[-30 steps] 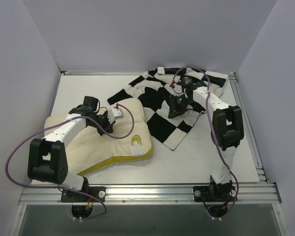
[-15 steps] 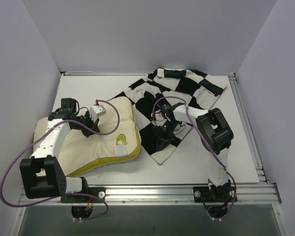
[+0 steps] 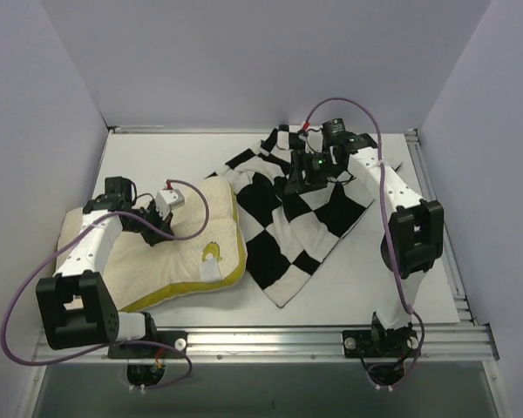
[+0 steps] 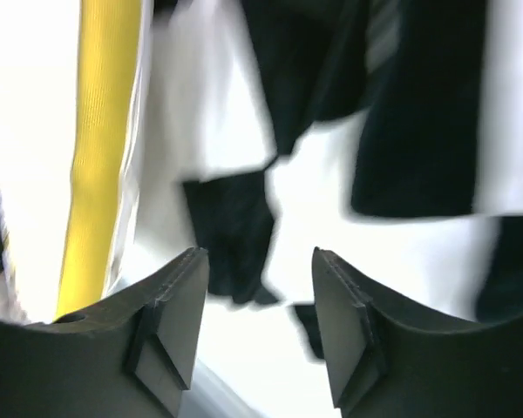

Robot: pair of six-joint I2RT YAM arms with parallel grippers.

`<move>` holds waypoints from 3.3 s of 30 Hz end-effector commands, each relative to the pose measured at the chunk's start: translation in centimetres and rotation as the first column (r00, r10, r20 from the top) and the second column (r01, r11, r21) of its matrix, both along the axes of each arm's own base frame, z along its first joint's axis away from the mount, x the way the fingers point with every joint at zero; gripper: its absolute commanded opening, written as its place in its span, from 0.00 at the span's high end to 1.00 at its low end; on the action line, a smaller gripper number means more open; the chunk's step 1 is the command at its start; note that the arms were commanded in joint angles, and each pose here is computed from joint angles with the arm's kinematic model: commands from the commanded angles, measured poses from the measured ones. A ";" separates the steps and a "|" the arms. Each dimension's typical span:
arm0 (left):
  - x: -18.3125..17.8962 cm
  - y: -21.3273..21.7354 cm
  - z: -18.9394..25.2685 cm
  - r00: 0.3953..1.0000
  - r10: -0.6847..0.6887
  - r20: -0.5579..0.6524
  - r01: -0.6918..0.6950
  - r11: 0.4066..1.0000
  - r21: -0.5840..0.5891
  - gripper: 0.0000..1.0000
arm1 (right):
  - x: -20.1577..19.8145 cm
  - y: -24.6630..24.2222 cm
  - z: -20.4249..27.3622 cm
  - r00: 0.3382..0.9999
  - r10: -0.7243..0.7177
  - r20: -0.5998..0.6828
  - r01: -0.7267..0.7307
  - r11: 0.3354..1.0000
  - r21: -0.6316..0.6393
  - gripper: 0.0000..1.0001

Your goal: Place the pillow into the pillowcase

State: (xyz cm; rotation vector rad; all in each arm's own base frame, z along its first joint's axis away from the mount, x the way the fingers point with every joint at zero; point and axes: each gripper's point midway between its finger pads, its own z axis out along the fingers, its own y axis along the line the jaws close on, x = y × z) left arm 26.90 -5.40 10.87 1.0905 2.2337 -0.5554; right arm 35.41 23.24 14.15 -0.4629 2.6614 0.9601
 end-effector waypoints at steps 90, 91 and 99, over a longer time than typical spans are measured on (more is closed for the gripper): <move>2.6 -21.8 1.4 0.862 -0.503 0.068 0.497 0.863 0.085 1.00 | 1.6 -0.2 6.5 0.994 -0.037 0.103 0.035 0.999 0.021 1.00; 3.0 -21.9 1.1 0.877 -0.479 0.052 0.474 0.877 0.080 1.00 | 1.5 -0.3 6.6 0.993 -0.038 0.108 0.036 0.999 0.021 1.00; 14.8 -18.8 6.9 0.985 0.030 0.168 -0.014 0.995 -0.096 1.00 | -1.2 -1.6 4.0 0.998 -0.016 0.059 0.018 0.999 -0.032 1.00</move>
